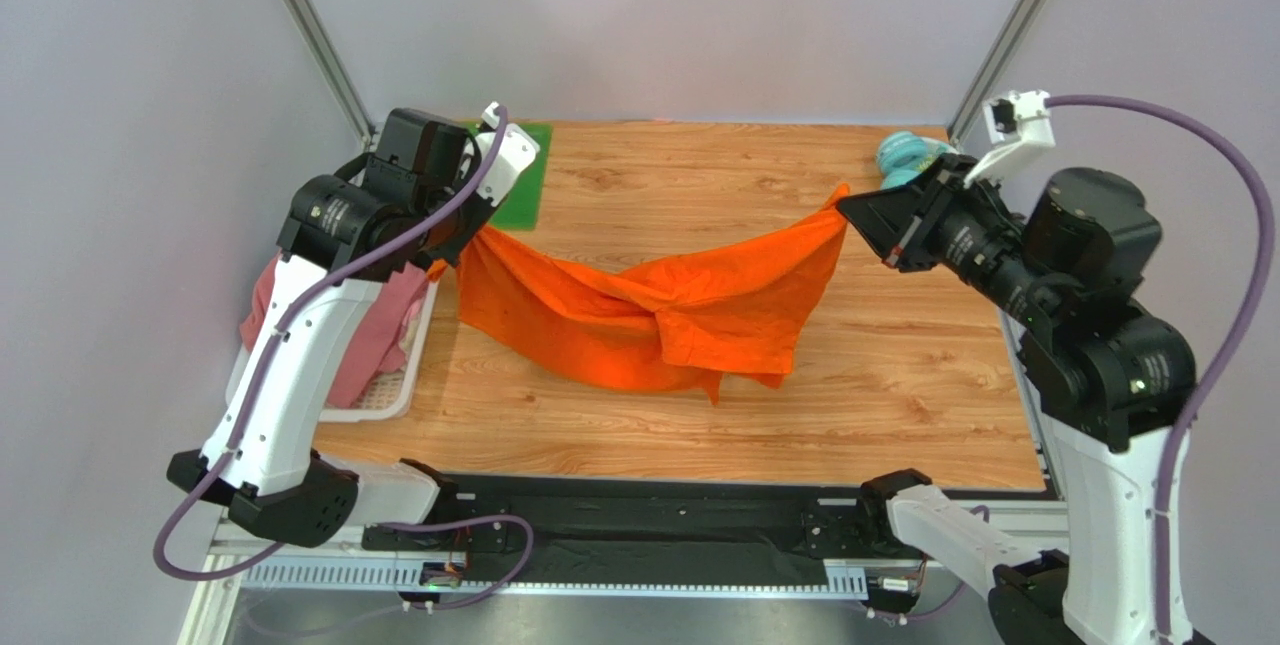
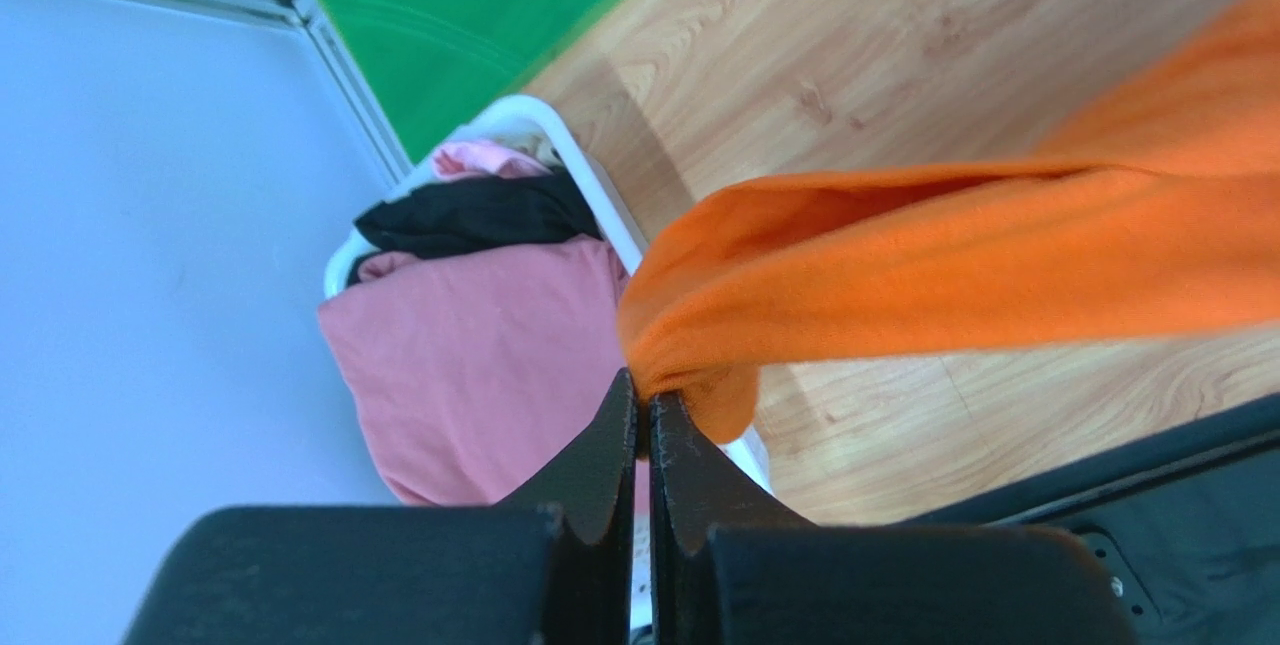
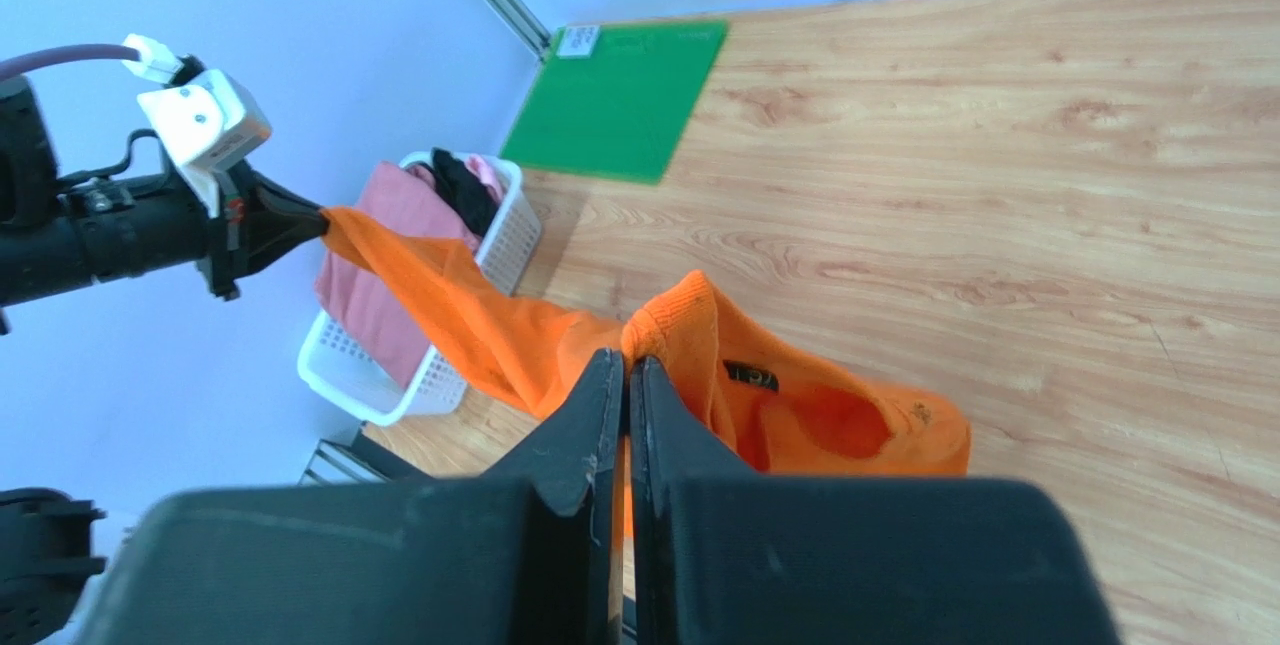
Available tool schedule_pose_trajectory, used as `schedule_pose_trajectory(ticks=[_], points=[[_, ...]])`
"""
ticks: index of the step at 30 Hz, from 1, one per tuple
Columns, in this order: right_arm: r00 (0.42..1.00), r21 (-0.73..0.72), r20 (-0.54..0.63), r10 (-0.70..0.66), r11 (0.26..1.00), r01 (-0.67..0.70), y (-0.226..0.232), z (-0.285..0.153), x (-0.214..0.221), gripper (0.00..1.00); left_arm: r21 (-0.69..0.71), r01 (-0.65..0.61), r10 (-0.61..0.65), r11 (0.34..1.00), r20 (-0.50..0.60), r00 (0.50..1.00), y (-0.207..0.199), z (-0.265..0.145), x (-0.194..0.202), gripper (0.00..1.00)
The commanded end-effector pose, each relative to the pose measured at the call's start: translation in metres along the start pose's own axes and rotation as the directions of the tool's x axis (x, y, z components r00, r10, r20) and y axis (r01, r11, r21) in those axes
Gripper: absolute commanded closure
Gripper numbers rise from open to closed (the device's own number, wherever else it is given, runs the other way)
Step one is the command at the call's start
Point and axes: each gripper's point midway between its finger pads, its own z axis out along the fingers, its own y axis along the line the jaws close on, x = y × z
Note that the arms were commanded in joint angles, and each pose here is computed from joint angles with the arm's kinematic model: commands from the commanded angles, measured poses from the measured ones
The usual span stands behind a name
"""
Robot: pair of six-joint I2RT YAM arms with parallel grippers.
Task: Fold and stack the t-shirts
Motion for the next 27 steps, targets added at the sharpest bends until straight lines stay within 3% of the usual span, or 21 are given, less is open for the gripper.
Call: schedule_pose_trajectory(ticks=[1, 6, 10, 18, 22, 27], points=[[0.993, -0.064, 0.117, 0.009, 0.998, -0.002, 0.028, -0.056, -0.018, 1.00, -0.006, -0.011, 0.011, 1.000, -0.042, 0.999, 0.005, -0.053, 0.031, 1.00], [0.992, -0.060, 0.119, 0.034, 0.998, -0.027, 0.028, -0.084, -0.003, 1.00, -0.002, -0.010, 0.010, 1.000, -0.017, 1.000, 0.007, -0.074, 0.033, 1.00], [0.994, -0.047, 0.096, 0.054, 0.998, -0.049, 0.023, -0.107, 0.020, 1.00, 0.094, -0.001, 0.003, 0.996, -0.022, 1.000, -0.015, -0.079, 0.047, 1.00], [0.994, 0.040, 0.068, 0.090, 0.995, -0.092, 0.003, -0.146, 0.061, 1.00, 0.301, -0.067, 0.083, 0.951, -0.039, 0.996, -0.073, -0.078, 0.112, 1.00], [0.993, 0.082, 0.042, 0.113, 0.990, -0.116, -0.009, -0.140, 0.073, 1.00, 0.347, -0.077, 0.104, 0.935, -0.060, 0.993, -0.086, -0.072, 0.127, 1.00], [0.991, 0.166, 0.009, 0.130, 0.978, -0.130, -0.034, -0.105, 0.082, 1.00, 0.340, -0.076, 0.112, 0.937, -0.089, 0.990, -0.086, -0.046, 0.119, 1.00]])
